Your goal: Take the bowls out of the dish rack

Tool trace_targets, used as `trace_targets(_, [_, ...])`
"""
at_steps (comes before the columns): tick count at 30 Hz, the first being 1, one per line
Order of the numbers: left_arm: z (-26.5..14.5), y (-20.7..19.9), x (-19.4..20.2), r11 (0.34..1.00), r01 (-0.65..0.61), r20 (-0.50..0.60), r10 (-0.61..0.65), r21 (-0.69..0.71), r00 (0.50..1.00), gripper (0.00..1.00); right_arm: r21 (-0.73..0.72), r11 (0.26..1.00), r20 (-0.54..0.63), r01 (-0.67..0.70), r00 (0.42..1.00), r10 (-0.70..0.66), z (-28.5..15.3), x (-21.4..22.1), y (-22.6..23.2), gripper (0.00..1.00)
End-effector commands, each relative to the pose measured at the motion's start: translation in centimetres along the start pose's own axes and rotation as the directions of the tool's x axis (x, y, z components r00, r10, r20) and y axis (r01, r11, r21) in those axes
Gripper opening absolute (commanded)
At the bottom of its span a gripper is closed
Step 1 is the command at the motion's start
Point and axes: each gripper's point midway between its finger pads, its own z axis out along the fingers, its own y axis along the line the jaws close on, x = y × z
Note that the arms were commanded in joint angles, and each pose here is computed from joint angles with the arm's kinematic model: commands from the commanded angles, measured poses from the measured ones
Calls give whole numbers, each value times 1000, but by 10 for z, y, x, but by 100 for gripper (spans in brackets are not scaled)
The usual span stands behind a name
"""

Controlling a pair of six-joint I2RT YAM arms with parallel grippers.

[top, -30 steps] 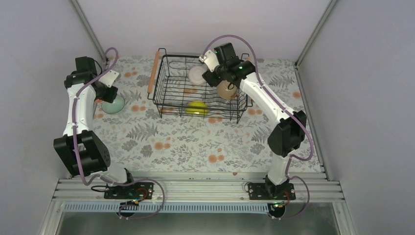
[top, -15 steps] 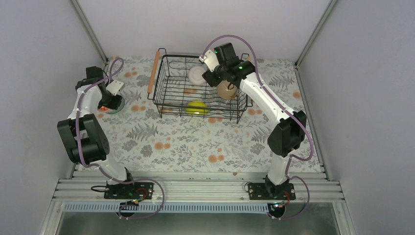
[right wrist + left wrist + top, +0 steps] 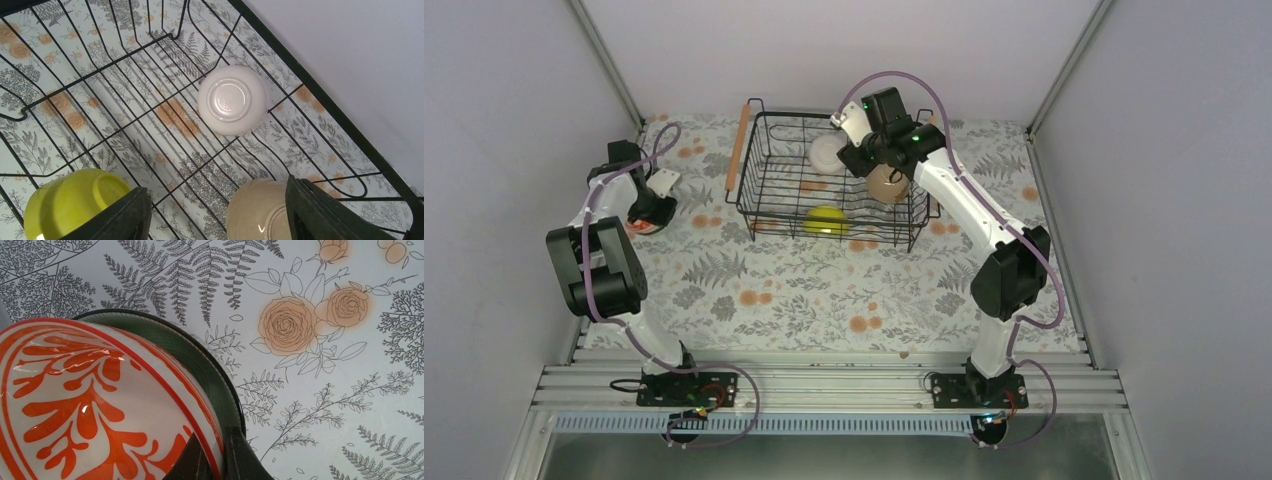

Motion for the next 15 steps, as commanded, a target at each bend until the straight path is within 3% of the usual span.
trace_targets(1, [-6,12,-20,999,12,55,-10,-43,998,2,6,1000,14,-4,1000,4,-2,-4,-3,65])
trace_targets(15, [5,-7,-24,999,-23,-11,22,-44,1000,2,6,1000,14,4,1000,-4,1,-3,-3,65])
